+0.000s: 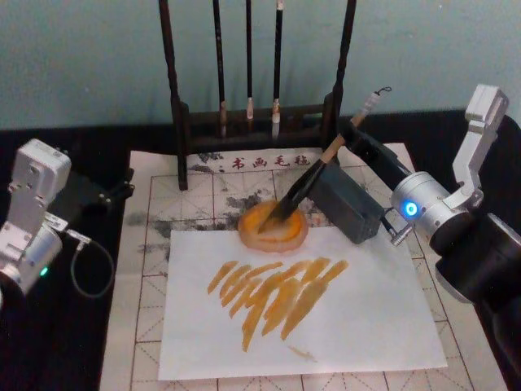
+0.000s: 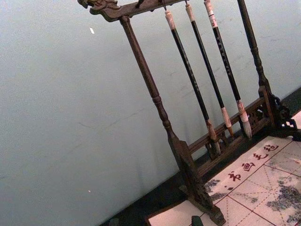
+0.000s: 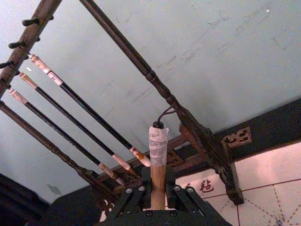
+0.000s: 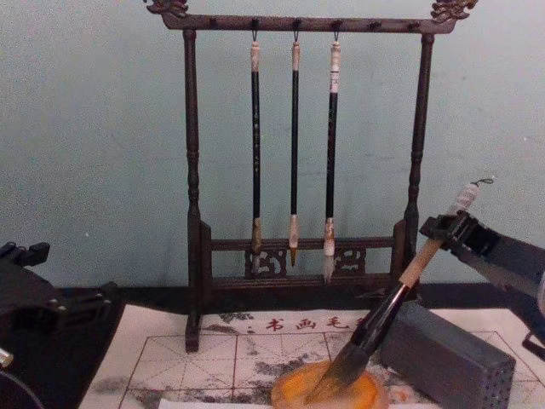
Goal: Pick up the brush from the inkstone, write on the paper, then place the brush back to its original position.
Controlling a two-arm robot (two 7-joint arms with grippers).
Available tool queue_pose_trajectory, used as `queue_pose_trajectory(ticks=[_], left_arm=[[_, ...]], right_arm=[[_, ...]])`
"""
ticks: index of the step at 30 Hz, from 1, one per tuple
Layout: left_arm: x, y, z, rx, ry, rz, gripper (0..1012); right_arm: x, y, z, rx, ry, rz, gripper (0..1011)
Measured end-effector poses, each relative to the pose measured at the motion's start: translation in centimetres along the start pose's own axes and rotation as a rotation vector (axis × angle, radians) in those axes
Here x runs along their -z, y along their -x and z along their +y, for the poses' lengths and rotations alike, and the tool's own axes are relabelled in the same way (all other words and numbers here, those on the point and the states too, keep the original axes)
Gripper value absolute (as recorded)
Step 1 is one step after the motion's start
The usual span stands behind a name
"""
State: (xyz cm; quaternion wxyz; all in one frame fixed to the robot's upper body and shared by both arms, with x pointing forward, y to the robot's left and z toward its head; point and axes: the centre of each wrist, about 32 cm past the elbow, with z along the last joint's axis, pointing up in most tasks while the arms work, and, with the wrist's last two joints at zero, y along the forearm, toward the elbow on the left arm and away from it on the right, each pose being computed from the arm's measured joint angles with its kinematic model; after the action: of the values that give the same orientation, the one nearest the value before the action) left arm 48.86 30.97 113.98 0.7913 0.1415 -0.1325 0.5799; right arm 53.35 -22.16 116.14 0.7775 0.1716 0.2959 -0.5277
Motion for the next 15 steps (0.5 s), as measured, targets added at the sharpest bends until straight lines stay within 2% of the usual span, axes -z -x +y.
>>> queue_pose_trajectory(ticks=[15], left_arm=[[0.00, 0.00, 0.00, 0.000, 0.000, 0.000, 1001]], right_arm=[[-0.18, -0.38, -0.20, 0.031, 0.018, 0.033, 200]])
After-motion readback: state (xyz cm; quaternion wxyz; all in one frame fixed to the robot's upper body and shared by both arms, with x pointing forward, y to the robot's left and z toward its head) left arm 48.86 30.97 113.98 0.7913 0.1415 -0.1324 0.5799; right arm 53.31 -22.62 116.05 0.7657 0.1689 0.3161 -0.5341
